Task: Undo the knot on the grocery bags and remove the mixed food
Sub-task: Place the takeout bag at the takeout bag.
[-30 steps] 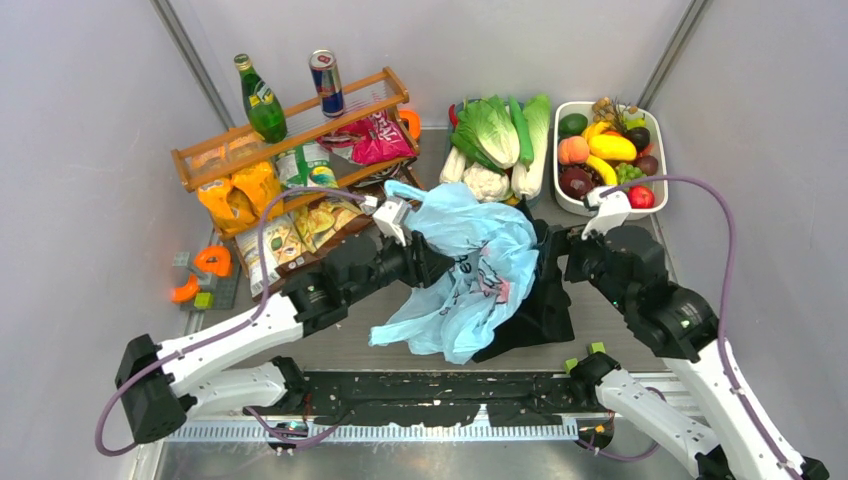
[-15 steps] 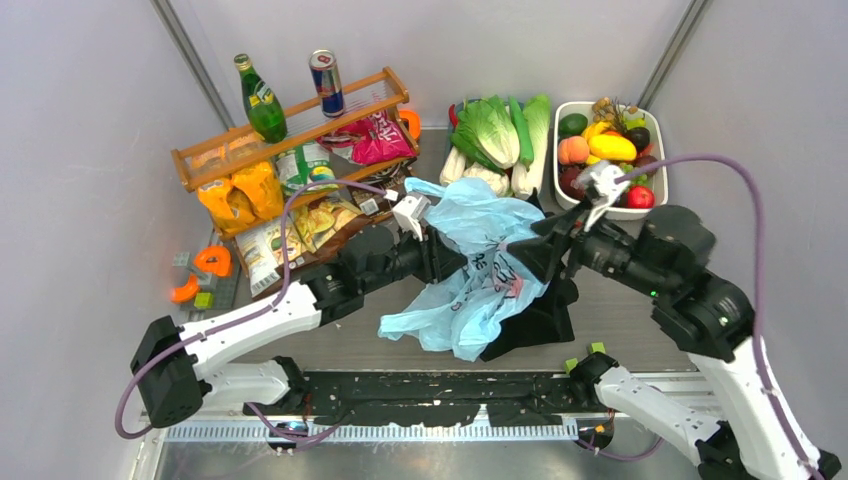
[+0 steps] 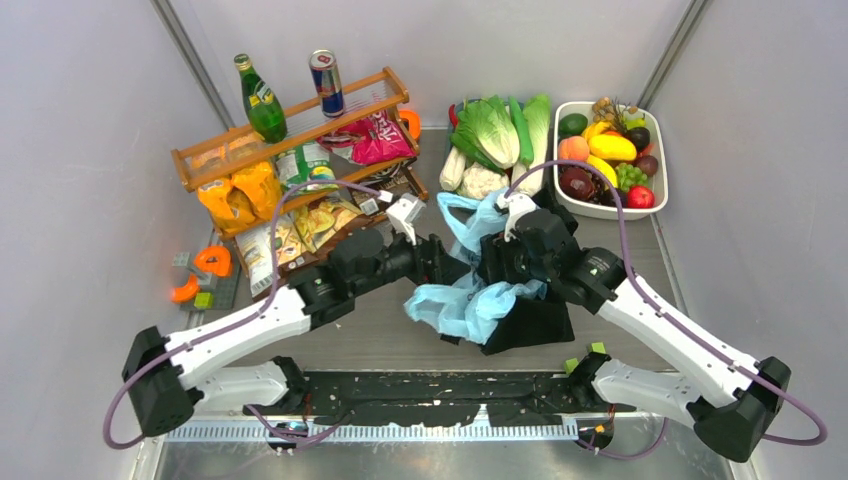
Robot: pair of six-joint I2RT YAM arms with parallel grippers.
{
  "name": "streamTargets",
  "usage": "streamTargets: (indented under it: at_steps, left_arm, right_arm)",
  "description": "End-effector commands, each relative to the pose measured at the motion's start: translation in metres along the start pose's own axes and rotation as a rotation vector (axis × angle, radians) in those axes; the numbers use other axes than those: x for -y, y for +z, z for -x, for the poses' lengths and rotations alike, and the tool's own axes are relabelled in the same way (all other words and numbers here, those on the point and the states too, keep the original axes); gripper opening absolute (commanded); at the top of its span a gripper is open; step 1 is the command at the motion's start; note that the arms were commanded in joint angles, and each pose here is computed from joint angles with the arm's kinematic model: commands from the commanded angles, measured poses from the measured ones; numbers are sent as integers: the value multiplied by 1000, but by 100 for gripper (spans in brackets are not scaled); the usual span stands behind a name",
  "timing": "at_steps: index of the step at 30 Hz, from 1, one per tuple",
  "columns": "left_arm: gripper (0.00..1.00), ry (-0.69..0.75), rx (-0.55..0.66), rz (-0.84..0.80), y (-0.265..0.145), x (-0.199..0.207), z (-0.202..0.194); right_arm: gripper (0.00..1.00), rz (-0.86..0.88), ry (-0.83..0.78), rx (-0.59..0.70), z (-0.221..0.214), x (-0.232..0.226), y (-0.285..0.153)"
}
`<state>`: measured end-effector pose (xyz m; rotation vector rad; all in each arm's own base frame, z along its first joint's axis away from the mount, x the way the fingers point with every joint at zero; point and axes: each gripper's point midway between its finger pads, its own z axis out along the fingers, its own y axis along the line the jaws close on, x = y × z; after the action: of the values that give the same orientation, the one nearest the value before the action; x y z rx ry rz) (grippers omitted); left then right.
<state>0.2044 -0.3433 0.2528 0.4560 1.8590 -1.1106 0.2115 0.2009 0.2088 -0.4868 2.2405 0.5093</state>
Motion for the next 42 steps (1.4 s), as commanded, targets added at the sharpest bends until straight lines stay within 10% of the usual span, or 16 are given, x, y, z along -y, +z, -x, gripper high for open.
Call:
streamTargets:
  at_steps: [1, 15, 28, 32, 36, 42]
  left_arm:
    - [89, 86, 122, -102, -41, 29, 35]
    - [100, 47, 74, 75, -16, -15, 12]
    - [82, 66, 91, 99, 29, -26, 18]
    - [58, 88, 93, 89, 39, -25, 20]
    - [5, 116, 52, 82, 46, -25, 14]
    - [0, 60, 188, 41, 18, 4, 68]
  right_arm:
    - [69, -184, 92, 10, -14, 40, 16]
    - [91, -367, 116, -82, -83, 88, 67]
    - [96, -381, 89, -41, -92, 96, 56]
    - [96, -399, 103, -50, -95, 99, 54]
    - [96, -424, 120, -60, -98, 101, 48]
    - [95, -479, 156, -71, -104, 108, 48]
